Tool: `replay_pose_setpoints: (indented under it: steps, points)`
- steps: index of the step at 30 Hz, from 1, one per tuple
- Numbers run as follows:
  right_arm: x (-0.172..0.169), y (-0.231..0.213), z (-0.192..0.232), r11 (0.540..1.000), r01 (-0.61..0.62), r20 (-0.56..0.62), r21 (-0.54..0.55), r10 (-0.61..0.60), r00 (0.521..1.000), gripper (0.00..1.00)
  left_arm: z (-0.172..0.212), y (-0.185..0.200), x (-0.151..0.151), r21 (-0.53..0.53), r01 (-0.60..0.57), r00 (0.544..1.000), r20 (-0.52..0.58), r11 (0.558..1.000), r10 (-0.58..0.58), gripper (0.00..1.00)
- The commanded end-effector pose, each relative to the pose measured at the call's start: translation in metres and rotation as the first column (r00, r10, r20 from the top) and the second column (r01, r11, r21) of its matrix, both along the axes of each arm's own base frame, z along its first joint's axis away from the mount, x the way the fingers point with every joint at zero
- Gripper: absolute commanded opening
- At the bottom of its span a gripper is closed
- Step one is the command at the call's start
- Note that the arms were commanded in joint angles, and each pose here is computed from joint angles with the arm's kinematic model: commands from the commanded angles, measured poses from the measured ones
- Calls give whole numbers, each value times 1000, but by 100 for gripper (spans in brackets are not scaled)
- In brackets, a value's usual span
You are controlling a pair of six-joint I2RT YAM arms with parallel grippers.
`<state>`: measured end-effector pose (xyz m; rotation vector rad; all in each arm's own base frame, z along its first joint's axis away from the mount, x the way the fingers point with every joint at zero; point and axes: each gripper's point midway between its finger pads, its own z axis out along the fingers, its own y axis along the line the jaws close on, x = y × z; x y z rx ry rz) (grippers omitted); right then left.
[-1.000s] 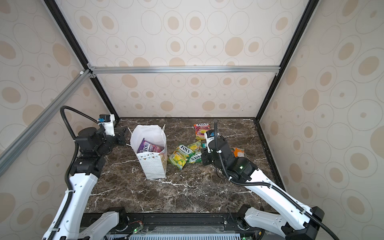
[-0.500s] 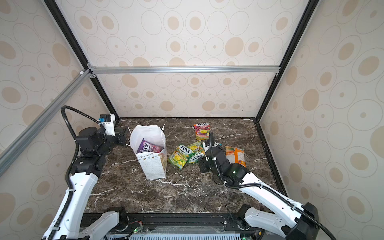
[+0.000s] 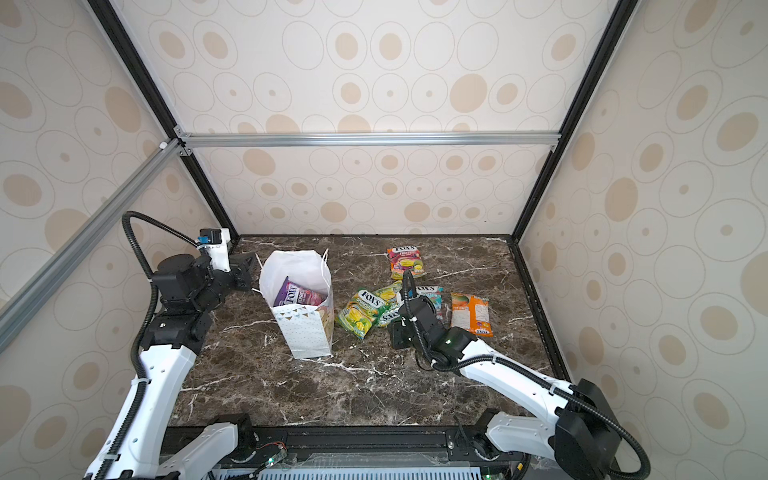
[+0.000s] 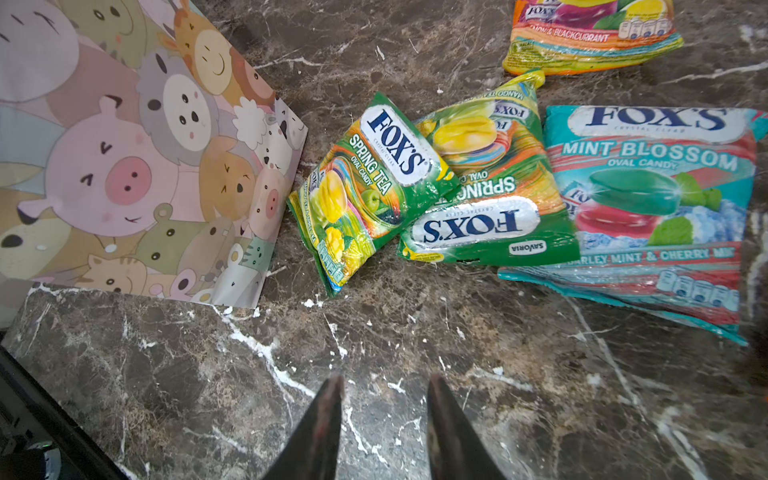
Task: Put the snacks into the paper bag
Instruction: 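Lower the open right gripper onto the green Spring Tea packet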
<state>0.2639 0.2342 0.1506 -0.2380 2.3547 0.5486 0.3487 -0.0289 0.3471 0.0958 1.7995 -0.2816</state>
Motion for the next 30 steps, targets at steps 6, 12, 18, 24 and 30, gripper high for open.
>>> replay_pose_setpoints:
  steps: [6, 12, 18, 24, 30]
  points:
    - [3, 15, -12, 998, -20, -28, 58, 21, 999, 38, 15, 1, -2, 0, -1, 999, 50, 1000, 1, 0]
    - [7, 25, -28, 996, -31, -50, 78, 35, 998, 38, 17, 2, -3, 1, -5, 998, 57, 1000, 5, 0]
    - [12, 48, -49, 988, -59, -98, 145, 74, 992, 40, 17, 1, -3, 0, -2, 998, 55, 1000, 2, 0]
    - [23, 65, -71, 973, -32, -134, 229, 64, 989, 44, 16, 2, -3, 2, -4, 998, 55, 1000, 4, 0]
    - [29, 77, -85, 955, -15, -152, 296, 63, 986, 45, 17, 2, -3, 6, -7, 998, 57, 1000, 6, 0]
